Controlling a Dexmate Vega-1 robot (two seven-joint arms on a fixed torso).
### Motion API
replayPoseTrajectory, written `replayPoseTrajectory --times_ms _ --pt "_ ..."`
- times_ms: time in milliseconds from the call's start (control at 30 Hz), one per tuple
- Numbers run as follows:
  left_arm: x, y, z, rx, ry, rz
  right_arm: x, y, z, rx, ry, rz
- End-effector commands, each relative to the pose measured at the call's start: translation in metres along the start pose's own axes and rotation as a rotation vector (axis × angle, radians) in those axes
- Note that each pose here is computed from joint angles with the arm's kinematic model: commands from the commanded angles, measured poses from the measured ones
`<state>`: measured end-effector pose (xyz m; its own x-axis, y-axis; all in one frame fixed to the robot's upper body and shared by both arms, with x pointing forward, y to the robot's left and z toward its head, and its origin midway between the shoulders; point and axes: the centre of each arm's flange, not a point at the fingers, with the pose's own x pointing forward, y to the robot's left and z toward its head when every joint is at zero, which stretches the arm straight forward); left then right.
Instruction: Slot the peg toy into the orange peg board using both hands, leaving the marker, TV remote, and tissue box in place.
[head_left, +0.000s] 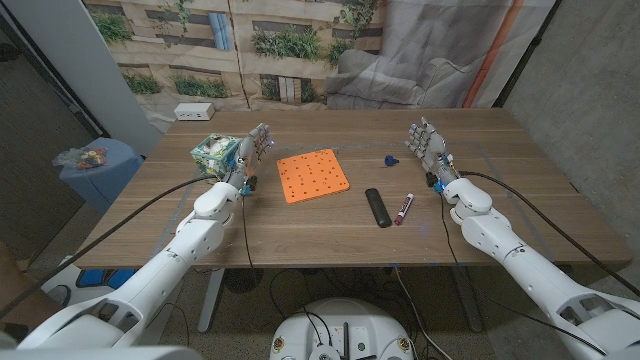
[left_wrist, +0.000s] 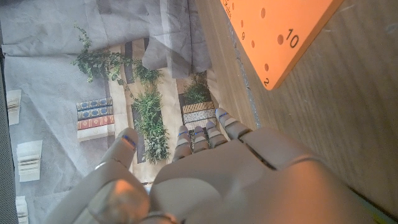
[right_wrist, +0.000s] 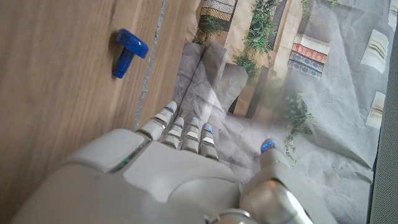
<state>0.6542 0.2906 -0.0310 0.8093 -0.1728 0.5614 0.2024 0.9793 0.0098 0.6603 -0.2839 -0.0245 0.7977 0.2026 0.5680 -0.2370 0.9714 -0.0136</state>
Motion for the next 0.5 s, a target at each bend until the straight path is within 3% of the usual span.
replayPoseTrajectory --times_ms 33,500 --pt "0.001 -0.002 0.002 0.036 -0.002 -0.004 0.012 0.001 -0.007 0.020 -0.004 0.016" --pt "-0.011 -0.008 0.022 0.170 0.020 -0.030 0.015 -0.001 -0.006 0.009 -0.013 0.004"
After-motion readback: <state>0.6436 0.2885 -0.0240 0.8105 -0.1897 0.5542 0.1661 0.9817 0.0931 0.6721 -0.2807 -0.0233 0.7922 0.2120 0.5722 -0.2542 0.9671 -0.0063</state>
